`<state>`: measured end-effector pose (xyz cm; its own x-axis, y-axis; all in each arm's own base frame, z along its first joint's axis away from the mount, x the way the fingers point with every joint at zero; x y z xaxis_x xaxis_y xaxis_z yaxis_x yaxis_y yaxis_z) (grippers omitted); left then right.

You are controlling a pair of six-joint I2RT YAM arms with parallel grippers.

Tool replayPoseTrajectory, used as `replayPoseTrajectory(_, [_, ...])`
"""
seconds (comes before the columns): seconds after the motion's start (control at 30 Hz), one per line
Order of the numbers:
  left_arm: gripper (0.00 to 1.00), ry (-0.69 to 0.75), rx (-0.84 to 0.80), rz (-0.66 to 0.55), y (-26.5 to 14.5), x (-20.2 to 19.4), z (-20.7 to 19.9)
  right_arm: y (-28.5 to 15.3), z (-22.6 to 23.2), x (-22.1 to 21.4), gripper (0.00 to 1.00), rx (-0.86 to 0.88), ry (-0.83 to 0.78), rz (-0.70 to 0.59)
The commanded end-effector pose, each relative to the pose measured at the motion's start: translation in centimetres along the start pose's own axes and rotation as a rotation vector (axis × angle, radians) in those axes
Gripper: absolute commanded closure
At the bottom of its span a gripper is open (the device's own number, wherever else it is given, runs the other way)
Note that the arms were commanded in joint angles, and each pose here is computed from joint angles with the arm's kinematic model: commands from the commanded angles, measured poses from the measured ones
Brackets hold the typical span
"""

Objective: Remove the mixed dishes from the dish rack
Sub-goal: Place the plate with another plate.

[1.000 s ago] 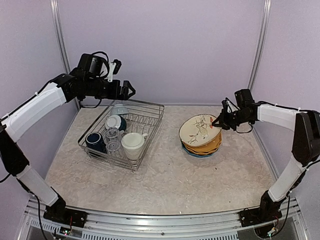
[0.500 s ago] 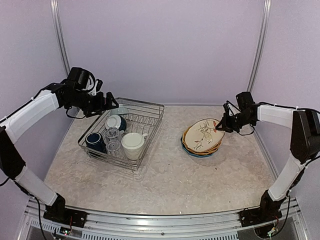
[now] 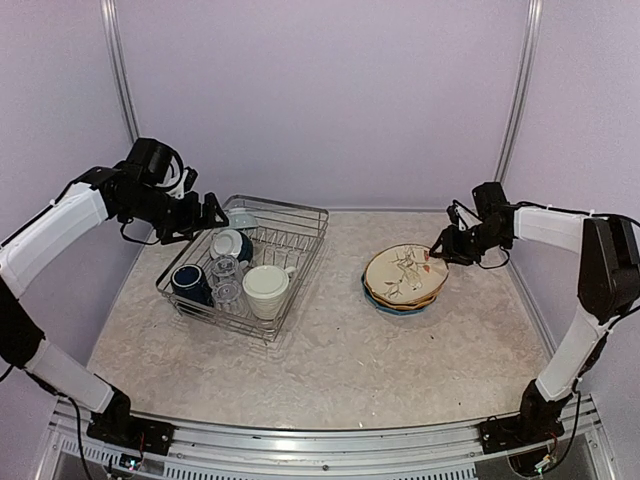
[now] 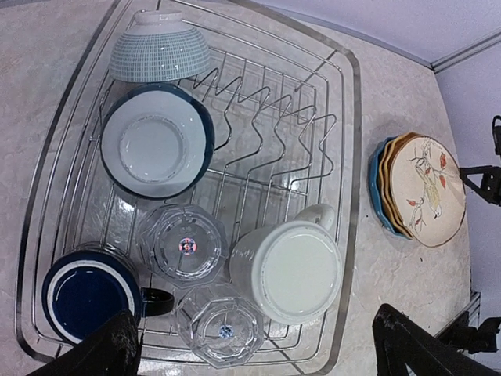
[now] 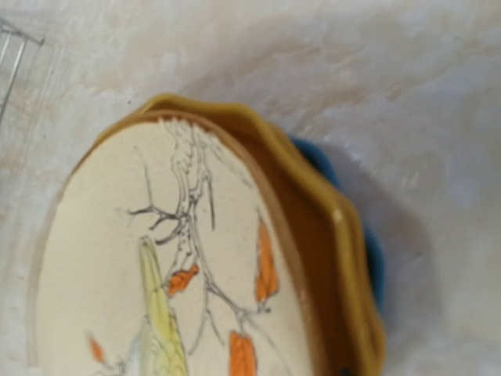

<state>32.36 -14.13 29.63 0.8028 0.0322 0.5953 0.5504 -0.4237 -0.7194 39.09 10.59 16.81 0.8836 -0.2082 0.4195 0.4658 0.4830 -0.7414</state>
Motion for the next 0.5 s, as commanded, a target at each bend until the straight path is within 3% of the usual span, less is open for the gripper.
replayPoseTrajectory(0.0, [0.01,-0.020,0.082,0.080,-0.7,-2.3,1.0,-1.2,0.3,1.2,0.51,-0.042,-0.068,-0.034])
replayPoseTrajectory(0.2, [0.01,-0.030,0.077,0.134,-0.7,-3.6,0.8,-2.9,0.6,1.6,0.17,-0.091,-0.152,-0.073])
replayPoseTrajectory(0.3, [0.02,-0.034,0.058,0.133,-0.2,-3.3,0.5,-3.5,0.7,1.7,0.10,-0.110,-0.193,-0.081])
replayPoseTrajectory(0.47, [0.04,-0.013,0.098,0.171,2.3,-2.4,-0.2,-4.8,1.2,1.6,0.07,-0.115,-0.229,-0.093])
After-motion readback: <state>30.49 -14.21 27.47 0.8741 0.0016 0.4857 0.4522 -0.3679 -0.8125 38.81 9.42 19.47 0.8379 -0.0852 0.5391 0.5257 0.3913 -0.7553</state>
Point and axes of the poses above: each gripper's point midway between its finger pads, its own y axis out along the fingers, its own z axis along the line the jaws close on, x = y × z, the point moved 6 cm from there along -y, back along the fingers, and after that the axes turned 6 degrees about y, right-handed, at the moved point
